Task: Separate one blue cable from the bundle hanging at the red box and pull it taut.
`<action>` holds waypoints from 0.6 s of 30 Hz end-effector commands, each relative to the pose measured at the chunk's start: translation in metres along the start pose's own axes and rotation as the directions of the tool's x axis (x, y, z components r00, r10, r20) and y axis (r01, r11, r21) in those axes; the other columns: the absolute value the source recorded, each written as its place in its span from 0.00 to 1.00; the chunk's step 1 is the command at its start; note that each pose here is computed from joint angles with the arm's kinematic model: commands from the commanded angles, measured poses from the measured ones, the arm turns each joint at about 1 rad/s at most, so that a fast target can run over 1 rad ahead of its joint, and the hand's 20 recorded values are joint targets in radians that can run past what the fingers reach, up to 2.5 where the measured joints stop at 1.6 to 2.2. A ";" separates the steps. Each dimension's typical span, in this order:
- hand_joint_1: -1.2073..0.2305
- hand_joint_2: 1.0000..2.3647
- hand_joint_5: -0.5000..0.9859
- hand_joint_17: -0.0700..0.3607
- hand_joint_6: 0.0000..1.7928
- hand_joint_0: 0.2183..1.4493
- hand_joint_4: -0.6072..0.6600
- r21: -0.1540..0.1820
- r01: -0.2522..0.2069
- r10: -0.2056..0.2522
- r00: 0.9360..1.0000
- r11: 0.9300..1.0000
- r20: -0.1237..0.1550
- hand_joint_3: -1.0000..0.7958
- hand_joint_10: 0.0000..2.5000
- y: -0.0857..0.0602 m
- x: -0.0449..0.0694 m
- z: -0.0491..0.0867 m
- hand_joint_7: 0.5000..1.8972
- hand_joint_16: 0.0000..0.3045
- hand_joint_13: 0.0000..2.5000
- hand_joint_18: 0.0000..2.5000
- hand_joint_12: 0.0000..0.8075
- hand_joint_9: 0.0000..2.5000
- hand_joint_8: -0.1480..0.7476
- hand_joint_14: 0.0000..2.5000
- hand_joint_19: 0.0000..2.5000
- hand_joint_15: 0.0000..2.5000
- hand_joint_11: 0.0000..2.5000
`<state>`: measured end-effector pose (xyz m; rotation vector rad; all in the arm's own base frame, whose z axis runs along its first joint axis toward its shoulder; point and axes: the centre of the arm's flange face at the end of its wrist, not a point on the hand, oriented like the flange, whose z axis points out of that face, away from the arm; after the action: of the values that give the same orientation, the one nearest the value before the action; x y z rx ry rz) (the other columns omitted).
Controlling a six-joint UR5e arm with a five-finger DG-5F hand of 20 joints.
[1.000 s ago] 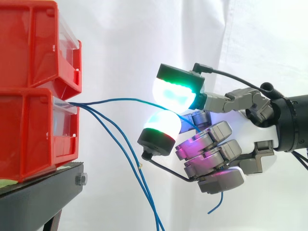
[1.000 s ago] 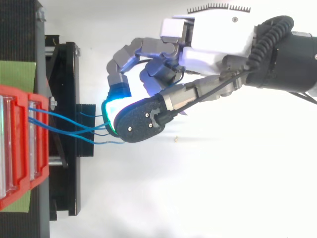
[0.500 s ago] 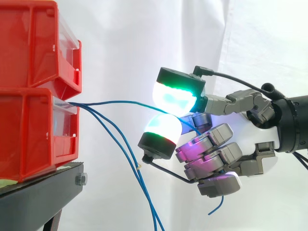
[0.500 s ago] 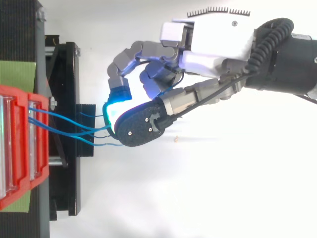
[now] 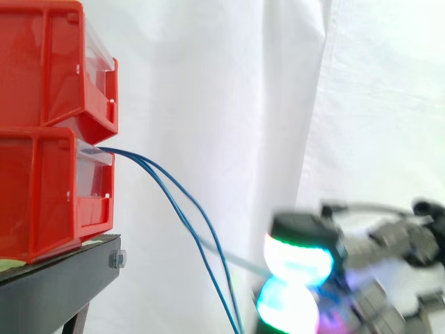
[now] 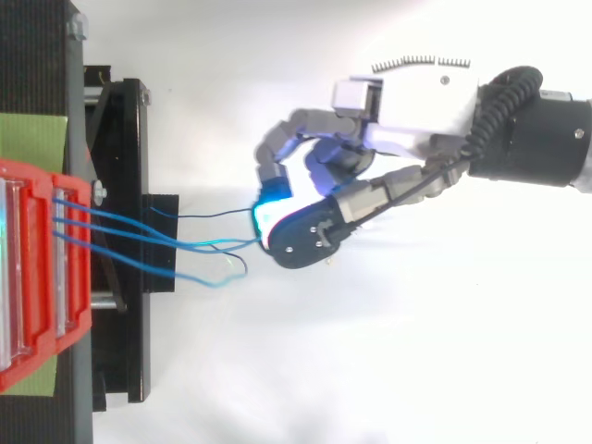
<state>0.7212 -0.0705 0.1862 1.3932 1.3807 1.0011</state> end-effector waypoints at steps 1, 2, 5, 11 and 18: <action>0.33 0.01 0.19 0.37 0.53 0.47 0.44 0.240 0.033 -0.031 0.999 0.970 -0.015 0.37 1.00 -0.118 -0.009 -0.057 0.49 0.13 0.28 0.43 0.49 0.26 0.58 1.00 0.43 0.49 0.48; 0.33 0.01 0.19 0.37 0.53 0.47 0.44 0.258 0.036 -0.033 0.999 0.966 -0.016 0.37 1.00 -0.126 -0.009 -0.062 0.48 0.13 0.28 0.43 0.49 0.26 0.58 1.00 0.44 0.49 0.47; 0.33 0.01 0.19 0.37 0.53 0.47 0.44 0.297 0.045 -0.041 0.999 0.954 -0.021 0.37 1.00 -0.149 -0.011 -0.078 0.48 0.13 0.28 0.43 0.49 0.26 0.58 1.00 0.43 0.49 0.47; 0.33 0.01 0.19 0.37 0.53 0.47 0.43 0.179 0.024 -0.022 1.000 0.983 -0.013 0.37 1.00 -0.144 -0.011 -0.066 0.48 0.13 0.28 0.43 0.49 0.26 0.58 1.00 0.43 0.49 0.48; 0.33 0.01 0.19 0.37 0.53 0.47 0.43 0.049 0.002 -0.002 1.000 0.999 -0.007 0.37 1.00 -0.132 -0.011 -0.052 0.48 0.13 0.28 0.43 0.49 0.26 0.58 1.00 0.43 0.50 0.47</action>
<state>0.6291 -0.0818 0.0698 1.4584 1.4659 0.9392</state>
